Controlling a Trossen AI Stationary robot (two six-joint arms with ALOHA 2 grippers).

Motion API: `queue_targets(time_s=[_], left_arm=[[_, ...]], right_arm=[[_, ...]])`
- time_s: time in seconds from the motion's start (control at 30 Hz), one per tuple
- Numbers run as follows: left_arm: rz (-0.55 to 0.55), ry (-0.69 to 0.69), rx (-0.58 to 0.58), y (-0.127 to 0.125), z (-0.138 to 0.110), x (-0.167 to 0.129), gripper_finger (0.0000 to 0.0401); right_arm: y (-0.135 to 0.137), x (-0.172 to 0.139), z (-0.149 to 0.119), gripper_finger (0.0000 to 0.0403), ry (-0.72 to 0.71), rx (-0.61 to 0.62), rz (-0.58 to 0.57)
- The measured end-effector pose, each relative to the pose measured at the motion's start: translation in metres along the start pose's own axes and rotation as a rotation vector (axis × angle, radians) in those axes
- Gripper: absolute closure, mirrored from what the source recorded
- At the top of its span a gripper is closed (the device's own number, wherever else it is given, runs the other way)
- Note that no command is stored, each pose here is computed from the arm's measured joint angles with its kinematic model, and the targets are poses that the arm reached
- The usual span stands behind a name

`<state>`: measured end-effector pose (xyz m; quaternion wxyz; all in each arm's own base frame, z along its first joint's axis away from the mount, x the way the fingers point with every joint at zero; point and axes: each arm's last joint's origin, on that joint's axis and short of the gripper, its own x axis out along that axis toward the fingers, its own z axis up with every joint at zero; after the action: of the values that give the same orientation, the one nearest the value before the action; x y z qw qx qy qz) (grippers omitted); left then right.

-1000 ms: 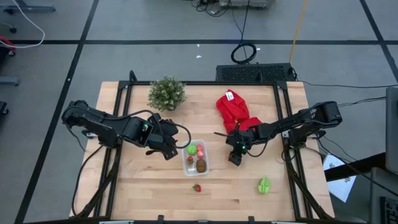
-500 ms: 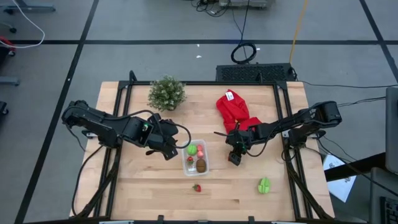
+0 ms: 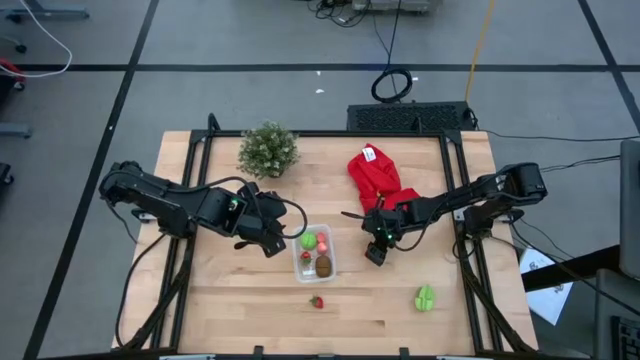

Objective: Pick and placing Produce into tupperware
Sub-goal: Put the top red strawberry into the transparent bin

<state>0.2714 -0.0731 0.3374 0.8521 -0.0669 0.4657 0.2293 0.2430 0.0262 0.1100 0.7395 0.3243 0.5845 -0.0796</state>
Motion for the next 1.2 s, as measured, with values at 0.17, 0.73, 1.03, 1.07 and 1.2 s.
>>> queue_targets(time_s=[0.17, 0.73, 1.03, 1.07, 1.2], left_arm=[[0.000, 0.000, 0.000, 0.000, 0.000, 0.000, 0.0128], [0.000, 0.000, 0.000, 0.000, 0.000, 0.000, 0.0128], [0.000, 0.000, 0.000, 0.000, 0.000, 0.000, 0.0128], [0.000, 0.000, 0.000, 0.000, 0.000, 0.000, 0.0128], [0.000, 0.000, -0.001, 0.000, 0.000, 0.000, 0.0128]], right_arm=[[-0.002, 0.000, -0.002, 0.0260, 0.017, 0.005, -0.018], [-0.004, 0.001, -0.003, 0.0285, 0.021, 0.021, -0.049], [0.000, -0.001, 0.000, 0.0326, -0.001, 0.011, -0.003], [0.000, -0.002, 0.001, 0.0325, -0.005, 0.010, 0.000], [0.006, -0.005, 0.006, 0.0319, -0.018, 0.007, 0.013]])
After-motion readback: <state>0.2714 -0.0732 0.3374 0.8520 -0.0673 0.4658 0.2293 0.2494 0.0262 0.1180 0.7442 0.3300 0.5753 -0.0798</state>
